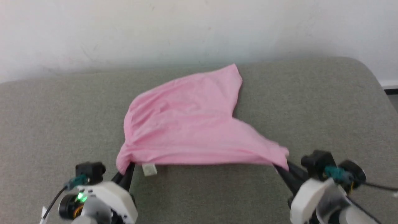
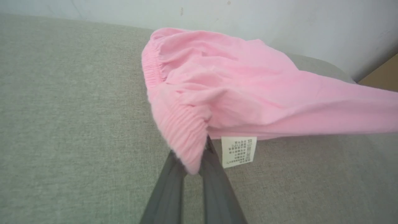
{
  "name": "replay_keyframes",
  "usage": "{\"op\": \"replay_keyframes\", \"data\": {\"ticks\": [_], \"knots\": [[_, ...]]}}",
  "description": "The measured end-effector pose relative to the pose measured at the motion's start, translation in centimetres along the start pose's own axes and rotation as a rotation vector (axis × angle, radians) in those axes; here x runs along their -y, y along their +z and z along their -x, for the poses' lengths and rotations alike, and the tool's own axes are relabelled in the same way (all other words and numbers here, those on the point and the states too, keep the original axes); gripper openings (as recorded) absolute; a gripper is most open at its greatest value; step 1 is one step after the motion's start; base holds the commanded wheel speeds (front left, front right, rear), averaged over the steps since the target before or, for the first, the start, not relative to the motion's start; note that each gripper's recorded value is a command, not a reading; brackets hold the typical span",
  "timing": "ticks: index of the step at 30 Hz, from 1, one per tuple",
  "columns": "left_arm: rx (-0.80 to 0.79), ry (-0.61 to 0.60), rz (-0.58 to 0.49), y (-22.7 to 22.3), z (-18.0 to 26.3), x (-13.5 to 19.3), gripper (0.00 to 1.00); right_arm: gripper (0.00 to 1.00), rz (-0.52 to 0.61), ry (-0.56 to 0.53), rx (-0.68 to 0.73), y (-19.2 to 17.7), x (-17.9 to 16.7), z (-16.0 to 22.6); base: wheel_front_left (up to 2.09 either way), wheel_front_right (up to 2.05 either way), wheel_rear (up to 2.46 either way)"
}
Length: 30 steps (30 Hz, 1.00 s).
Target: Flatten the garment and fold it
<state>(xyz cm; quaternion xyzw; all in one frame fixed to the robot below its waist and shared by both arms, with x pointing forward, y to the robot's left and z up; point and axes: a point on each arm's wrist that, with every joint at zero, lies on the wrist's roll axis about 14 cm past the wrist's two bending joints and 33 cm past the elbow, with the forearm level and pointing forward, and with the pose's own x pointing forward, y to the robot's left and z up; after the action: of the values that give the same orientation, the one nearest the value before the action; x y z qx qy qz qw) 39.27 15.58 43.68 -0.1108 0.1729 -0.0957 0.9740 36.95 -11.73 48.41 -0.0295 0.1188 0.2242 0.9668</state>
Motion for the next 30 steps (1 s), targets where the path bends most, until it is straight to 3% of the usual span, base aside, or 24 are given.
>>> {"op": "replay_keyframes", "data": {"ticks": [9, 15, 20, 30], "knots": [[-0.118, 0.047, 0.027, -0.6, 8.6, 2.0, 0.00, 0.00, -0.081, -0.041, -0.110, -0.9, -3.3, 7.1, 0.00, 0.00, 0.00], [-0.148, 0.055, 0.030, 0.4, 10.3, 2.2, 0.00, 0.00, -0.107, -0.050, -0.124, 0.1, -3.6, 7.9, 0.00, 0.00, 0.00], [-0.148, 0.042, 0.052, 1.6, 7.8, 1.6, 0.00, 0.00, -0.127, -0.030, -0.102, 1.2, -2.5, 4.4, 0.00, 0.00, 0.00], [-0.135, 0.025, 0.073, 4.3, -0.6, -0.4, 0.00, 0.00, -0.118, 0.033, -0.152, 2.9, 1.2, -6.8, 0.00, 0.00, 0.00]]}}
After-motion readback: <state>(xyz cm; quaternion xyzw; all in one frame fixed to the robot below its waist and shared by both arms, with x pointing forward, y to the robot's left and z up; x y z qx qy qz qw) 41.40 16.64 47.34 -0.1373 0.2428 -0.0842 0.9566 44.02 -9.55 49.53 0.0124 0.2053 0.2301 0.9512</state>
